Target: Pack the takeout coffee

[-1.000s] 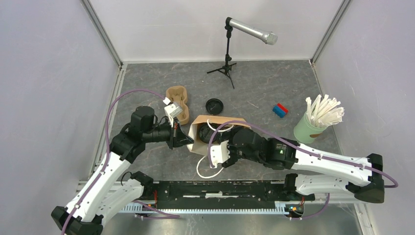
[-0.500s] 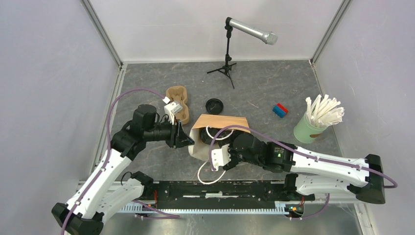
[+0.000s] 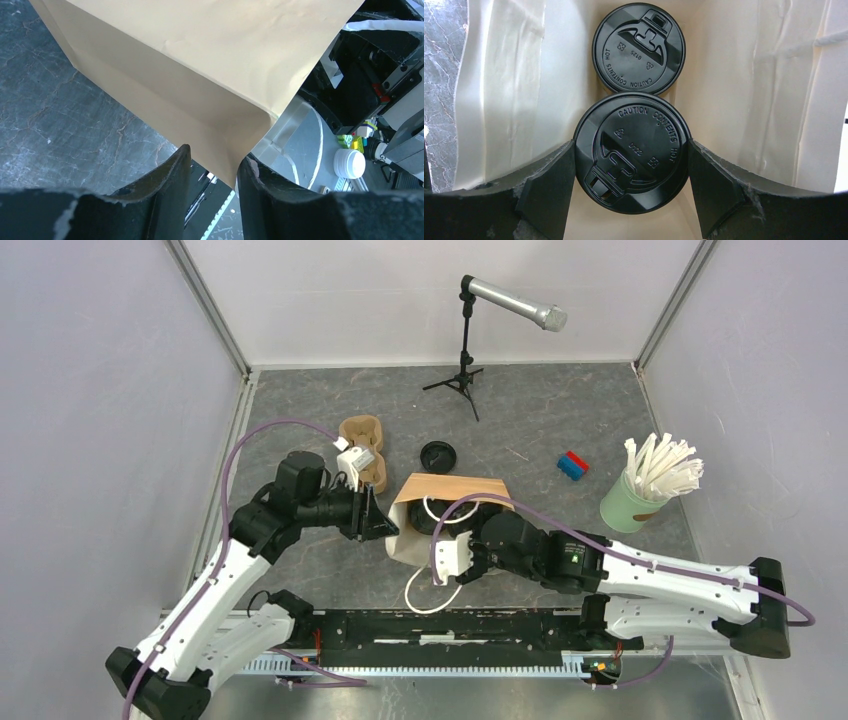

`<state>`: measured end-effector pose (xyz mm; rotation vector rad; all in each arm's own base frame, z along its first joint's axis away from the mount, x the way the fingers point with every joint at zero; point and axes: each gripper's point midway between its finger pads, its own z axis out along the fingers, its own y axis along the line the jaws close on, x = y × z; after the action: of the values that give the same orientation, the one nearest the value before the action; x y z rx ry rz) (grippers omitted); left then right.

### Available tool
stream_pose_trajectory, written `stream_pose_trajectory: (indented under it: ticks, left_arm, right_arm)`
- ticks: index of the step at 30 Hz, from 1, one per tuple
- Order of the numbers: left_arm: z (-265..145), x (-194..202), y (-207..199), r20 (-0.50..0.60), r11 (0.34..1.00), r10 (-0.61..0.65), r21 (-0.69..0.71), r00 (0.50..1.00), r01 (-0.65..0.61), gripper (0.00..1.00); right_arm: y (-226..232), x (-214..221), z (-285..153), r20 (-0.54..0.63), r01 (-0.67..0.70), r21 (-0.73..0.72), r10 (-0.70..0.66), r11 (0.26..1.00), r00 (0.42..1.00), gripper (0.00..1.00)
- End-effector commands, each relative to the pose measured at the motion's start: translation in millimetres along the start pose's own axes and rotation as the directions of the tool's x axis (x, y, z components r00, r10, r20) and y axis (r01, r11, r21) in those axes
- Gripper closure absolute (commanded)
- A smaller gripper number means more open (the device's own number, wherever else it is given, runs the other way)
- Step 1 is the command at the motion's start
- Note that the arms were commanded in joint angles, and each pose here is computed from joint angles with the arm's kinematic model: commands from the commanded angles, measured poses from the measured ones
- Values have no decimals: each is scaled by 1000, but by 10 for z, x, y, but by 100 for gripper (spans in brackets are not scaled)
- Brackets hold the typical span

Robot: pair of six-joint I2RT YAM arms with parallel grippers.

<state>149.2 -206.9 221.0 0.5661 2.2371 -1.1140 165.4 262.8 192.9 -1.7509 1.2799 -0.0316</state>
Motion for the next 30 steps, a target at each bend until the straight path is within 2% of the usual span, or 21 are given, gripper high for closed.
stream_pose_trajectory:
  ticks: [1,4,7,12,25,30]
  left_arm:
    - [-7,-81,-63,20,1000,-18,-13,1000,18,56]
    - [-2,-88,-88,20,1000,2,-11,1000,-2,60]
    - [-6,-79,-87,21,1000,13,-12,1000,-13,79]
    - [-11,-65,-134,12,1000,24,15,1000,-24,97]
    - [13,-71,-220,3,997,31,75,1000,-31,98]
    - [44,-47,-228,-11,995,25,94,1000,-24,97]
  right_arm:
    - [-123,1,-50,17,-46,74,45,996,999,38]
    - [-79,45,-34,7,-42,67,42,997,999,38]
    - [-70,80,-23,-5,-30,69,31,997,1000,38]
    - [-92,133,-9,-20,-23,72,24,997,1000,38]
    - [-200,200,80,-55,101,13,-100,995,993,37]
    - [-296,154,116,-20,138,1,-138,990,990,37]
